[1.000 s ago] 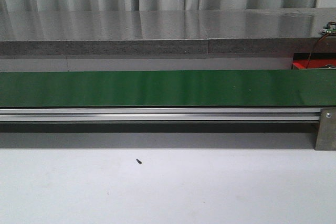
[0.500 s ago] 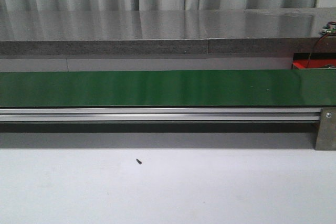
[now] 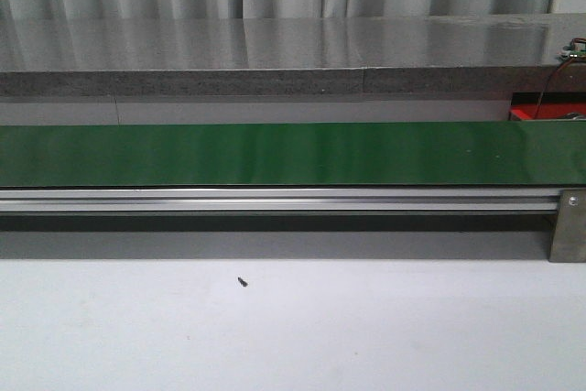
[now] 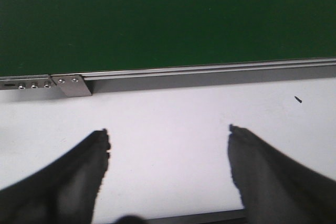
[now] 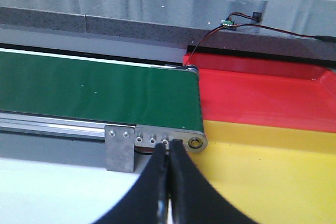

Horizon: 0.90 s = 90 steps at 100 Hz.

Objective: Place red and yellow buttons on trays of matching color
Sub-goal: 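Move the left gripper down over a red push button on the table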

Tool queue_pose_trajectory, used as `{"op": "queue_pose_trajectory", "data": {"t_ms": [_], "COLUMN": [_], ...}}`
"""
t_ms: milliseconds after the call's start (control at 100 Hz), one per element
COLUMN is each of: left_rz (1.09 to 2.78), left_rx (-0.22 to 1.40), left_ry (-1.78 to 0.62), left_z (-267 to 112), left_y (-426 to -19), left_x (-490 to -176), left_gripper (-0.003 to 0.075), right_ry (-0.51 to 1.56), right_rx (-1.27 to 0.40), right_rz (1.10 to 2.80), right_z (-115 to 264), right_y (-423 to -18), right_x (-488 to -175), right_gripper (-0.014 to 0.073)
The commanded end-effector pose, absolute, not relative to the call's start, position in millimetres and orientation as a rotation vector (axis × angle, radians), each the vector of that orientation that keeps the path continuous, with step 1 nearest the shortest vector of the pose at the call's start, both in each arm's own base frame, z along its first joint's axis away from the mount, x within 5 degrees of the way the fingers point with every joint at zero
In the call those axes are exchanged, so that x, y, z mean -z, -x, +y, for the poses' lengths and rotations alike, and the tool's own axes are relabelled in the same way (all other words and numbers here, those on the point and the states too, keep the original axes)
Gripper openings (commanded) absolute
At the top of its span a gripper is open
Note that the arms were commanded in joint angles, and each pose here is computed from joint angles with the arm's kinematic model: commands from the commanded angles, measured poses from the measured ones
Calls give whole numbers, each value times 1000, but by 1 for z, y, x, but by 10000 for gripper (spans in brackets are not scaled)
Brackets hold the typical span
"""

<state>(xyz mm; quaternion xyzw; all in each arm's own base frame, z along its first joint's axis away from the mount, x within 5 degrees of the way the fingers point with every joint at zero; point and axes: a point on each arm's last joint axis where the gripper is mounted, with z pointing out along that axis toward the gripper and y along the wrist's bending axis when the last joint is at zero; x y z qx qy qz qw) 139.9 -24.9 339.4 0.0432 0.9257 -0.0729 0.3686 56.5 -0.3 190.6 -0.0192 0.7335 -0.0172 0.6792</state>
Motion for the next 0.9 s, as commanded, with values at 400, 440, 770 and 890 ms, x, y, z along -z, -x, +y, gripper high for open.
{"op": "queue_pose_trajectory", "data": {"t_ms": [400, 440, 770, 890], "left_rz": [2237, 2244, 2200, 2230], "left_rx": [-47, -82, -287, -276], "left_ry": [295, 342, 765, 858], "left_z": [15, 23, 107, 126], "left_y": [-157, -160, -184, -195], "left_x": [-352, -350, -324, -306], "left_gripper": [638, 638, 638, 638], "right_ry": [42, 42, 42, 42], "right_rx": [43, 43, 43, 43], "right_rz": [1527, 1527, 1527, 1527], "right_z": [0, 0, 0, 0], "right_y": [-55, -55, -55, -55], "right_x": [-206, -206, -206, -206], "right_gripper": [-96, -96, -96, -96]}}
